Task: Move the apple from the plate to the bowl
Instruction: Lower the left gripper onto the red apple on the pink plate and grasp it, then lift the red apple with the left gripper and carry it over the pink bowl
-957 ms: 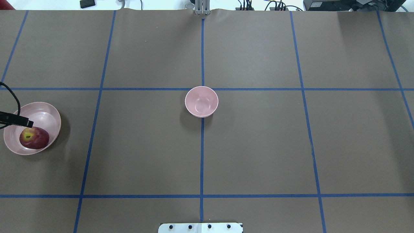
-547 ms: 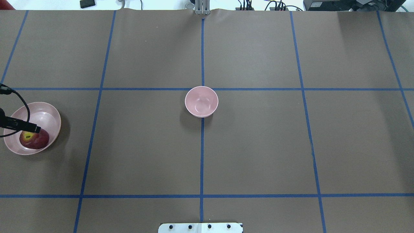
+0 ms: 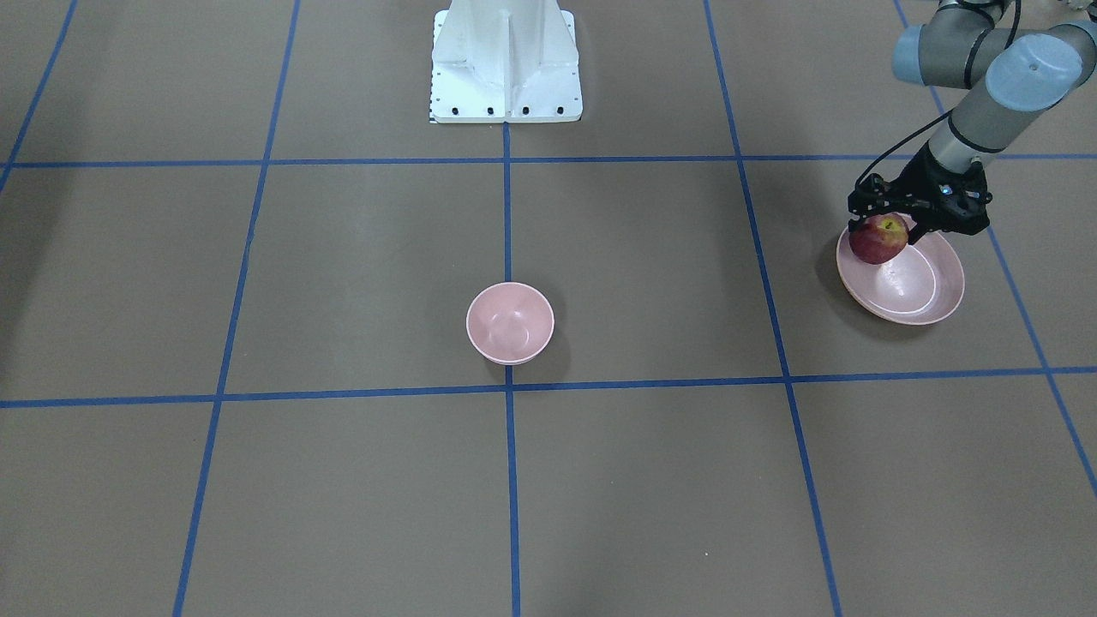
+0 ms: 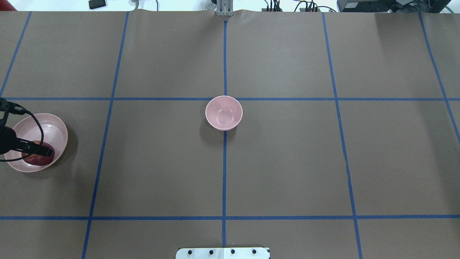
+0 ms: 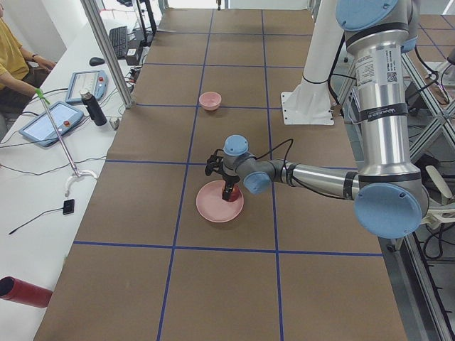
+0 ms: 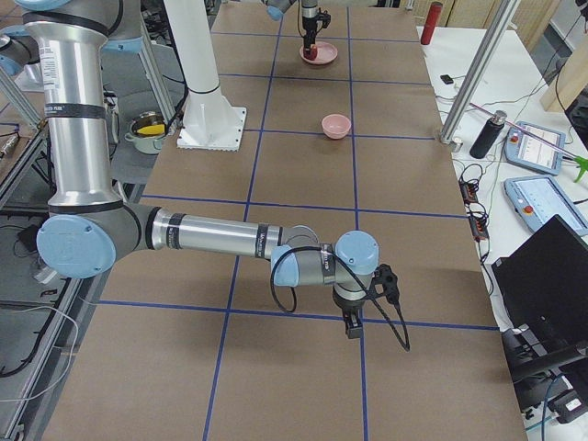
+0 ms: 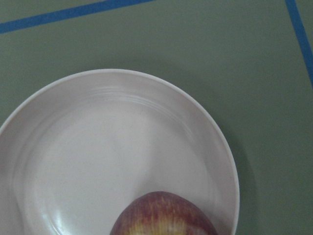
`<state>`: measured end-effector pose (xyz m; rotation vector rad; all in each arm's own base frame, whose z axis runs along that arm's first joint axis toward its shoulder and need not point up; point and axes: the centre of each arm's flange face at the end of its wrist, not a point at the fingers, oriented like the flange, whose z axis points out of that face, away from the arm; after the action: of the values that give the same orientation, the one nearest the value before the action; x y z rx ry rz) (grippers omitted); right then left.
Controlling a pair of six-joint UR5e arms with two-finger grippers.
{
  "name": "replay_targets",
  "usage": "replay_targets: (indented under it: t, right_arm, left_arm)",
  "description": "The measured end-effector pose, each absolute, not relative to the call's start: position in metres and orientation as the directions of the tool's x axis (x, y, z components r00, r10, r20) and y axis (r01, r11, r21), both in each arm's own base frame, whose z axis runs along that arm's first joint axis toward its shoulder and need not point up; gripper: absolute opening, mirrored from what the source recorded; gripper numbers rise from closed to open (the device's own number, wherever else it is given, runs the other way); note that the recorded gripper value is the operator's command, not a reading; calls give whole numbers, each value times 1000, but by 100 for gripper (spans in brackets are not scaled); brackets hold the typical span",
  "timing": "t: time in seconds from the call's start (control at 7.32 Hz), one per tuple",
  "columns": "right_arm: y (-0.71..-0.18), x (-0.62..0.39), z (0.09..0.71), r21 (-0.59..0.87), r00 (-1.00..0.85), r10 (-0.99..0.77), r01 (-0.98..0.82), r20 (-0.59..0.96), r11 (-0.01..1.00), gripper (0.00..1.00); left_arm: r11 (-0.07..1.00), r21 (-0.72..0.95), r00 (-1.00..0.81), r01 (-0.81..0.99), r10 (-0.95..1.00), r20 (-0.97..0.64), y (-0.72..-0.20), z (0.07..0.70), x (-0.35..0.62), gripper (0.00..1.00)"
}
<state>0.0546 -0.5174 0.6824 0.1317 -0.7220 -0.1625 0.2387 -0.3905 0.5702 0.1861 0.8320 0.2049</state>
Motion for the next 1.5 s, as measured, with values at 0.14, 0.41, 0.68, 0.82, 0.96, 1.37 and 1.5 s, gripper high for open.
replay_targets:
  t: [0.14,0.41,0.68,0.82,0.96,1.37,1.5]
  right_arm:
    - [-518,54,682,174,739,-191,100,646,980,100]
    - [-518,54,682,173,739,-189,99,647,980,100]
    - [-518,54,682,173,739,-189,99,647,980,100]
    - [-518,54,682,173,739,-189,99,647,980,100]
    - [-518,54,682,173,739,-190,100,647,980,100]
    - [-518,54,682,176,737,-194,103,648,979,100]
    - [-517,54,682,176,737,-194,103,648,979,100]
  left_arm:
    - [964,240,658,-111,253,-710,-390,573,240,98]
    - [964,238,661,-119,256,-706,-390,578,242,61]
    - [963,240,660,-124,260,-705,-391,579,243,30]
    - [962,245,656,-124,264,-707,-391,576,243,28]
    - [960,254,647,-120,270,-713,-391,568,241,27]
    - [951,293,608,-102,293,-738,-398,513,245,27]
    - [952,290,612,-96,286,-737,-413,488,257,27]
